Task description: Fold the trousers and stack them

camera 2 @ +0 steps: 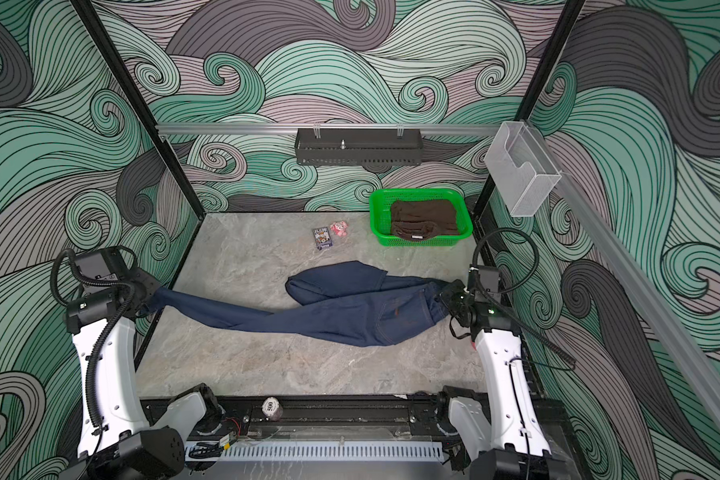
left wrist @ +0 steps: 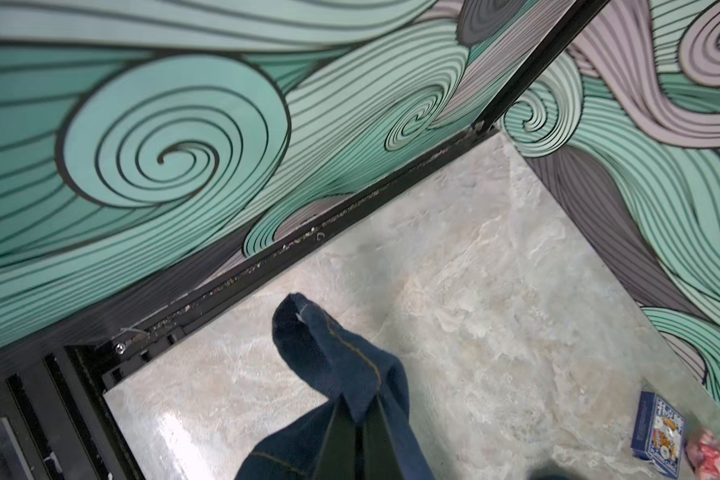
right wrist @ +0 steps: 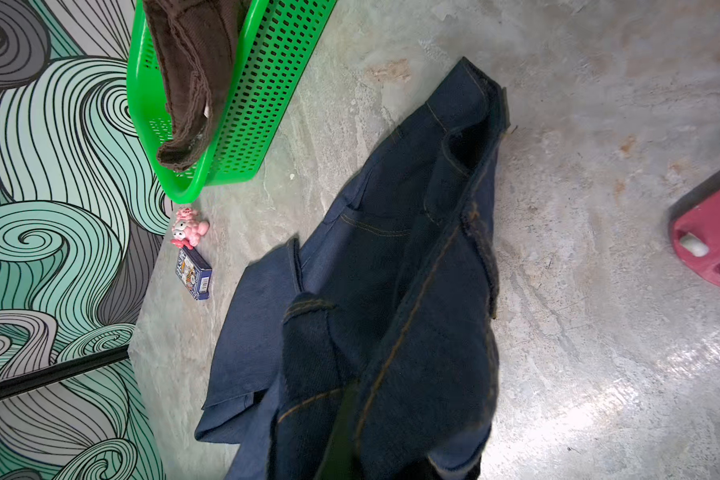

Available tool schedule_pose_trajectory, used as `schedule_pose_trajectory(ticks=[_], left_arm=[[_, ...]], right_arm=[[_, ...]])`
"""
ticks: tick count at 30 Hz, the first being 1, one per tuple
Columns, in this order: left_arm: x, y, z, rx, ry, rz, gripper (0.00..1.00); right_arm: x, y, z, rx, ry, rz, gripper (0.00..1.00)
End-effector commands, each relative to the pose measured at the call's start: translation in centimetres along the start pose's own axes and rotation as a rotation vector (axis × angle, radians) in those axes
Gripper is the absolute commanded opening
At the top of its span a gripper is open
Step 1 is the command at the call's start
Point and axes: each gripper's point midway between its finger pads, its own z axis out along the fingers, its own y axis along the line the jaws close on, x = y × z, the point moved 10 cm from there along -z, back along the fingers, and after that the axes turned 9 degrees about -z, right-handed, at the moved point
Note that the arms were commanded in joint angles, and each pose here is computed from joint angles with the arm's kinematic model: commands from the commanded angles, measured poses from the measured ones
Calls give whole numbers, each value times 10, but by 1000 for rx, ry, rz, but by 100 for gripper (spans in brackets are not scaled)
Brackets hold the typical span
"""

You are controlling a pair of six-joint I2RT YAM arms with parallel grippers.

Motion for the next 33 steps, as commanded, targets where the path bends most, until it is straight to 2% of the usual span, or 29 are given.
schedule_pose_trajectory(ticks=[1, 6, 9, 13, 17, 20, 22, 24, 29, 33], left_arm=[[-8, -10, 2, 87, 0, -51, 0], [-36, -37, -5, 202, 8, -113, 0], [-54, -43, -18, 232, -21, -146, 0], [-50, -26, -12, 183, -24, -179, 0], [-18, 2, 21, 103, 47, -207, 0], [5, 24, 43, 43, 105, -231, 0], [15, 37, 51, 13, 122, -247, 0], [23, 47, 55, -16, 130, -259, 0], [37, 57, 60, -40, 149, -261, 0], [42, 60, 63, -42, 165, -262, 0]], right_arm=[[-23, 18, -11, -67, -104, -30, 0], [-68, 66, -25, -293, -154, -31, 0], [-81, 80, -38, -364, -220, -57, 0], [-68, 62, -35, -271, -254, -100, 0], [-31, 17, -12, -93, -226, -80, 4], [-4, -16, -1, 49, -211, -42, 16], [8, -33, 1, 136, -192, -16, 21], [17, -45, -2, 208, -178, 7, 41], [30, -54, -23, 320, -134, 77, 68], [28, -47, -42, 353, -79, 138, 81]])
